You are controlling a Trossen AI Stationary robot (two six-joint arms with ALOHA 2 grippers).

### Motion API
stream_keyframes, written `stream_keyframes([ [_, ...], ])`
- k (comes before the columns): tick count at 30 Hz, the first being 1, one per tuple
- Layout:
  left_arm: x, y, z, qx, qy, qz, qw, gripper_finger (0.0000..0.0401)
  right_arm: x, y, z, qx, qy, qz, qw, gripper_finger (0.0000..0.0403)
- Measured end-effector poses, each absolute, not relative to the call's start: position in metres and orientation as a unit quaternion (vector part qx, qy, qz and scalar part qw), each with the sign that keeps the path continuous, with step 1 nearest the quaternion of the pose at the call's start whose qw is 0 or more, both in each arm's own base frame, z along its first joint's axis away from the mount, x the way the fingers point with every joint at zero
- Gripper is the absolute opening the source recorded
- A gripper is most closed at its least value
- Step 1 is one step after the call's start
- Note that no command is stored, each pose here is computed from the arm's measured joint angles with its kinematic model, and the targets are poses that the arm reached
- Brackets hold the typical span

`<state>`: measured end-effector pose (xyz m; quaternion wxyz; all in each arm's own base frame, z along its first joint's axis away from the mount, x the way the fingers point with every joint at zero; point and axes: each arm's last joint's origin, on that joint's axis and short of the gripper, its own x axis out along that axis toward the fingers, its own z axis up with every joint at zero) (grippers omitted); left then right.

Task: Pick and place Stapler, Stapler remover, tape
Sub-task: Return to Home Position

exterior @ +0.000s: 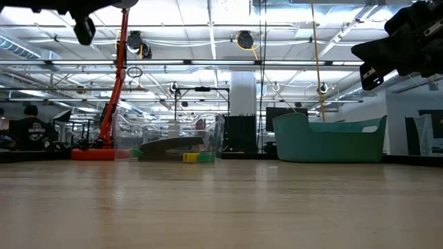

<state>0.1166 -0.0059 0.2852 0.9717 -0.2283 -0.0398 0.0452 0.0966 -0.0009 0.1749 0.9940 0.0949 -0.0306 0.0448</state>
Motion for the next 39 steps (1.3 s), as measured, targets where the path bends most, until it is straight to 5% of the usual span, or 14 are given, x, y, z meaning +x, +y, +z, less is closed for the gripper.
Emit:
stream_keyframes([
  [14, 0.114, -0.006, 0.231, -0.191, 0.005, 0.056, 0.98, 0.0, 0.097, -0.001, 0.175, 0.095, -0.031, 0.045, 0.994, 0.0],
  [39, 0.089, -0.005, 0.202, -0.173, -0.064, 0.004, 0.983, 0.0002, 0.097, -0.001, 0.175, 0.095, -0.031, 0.045, 0.994, 0.0],
])
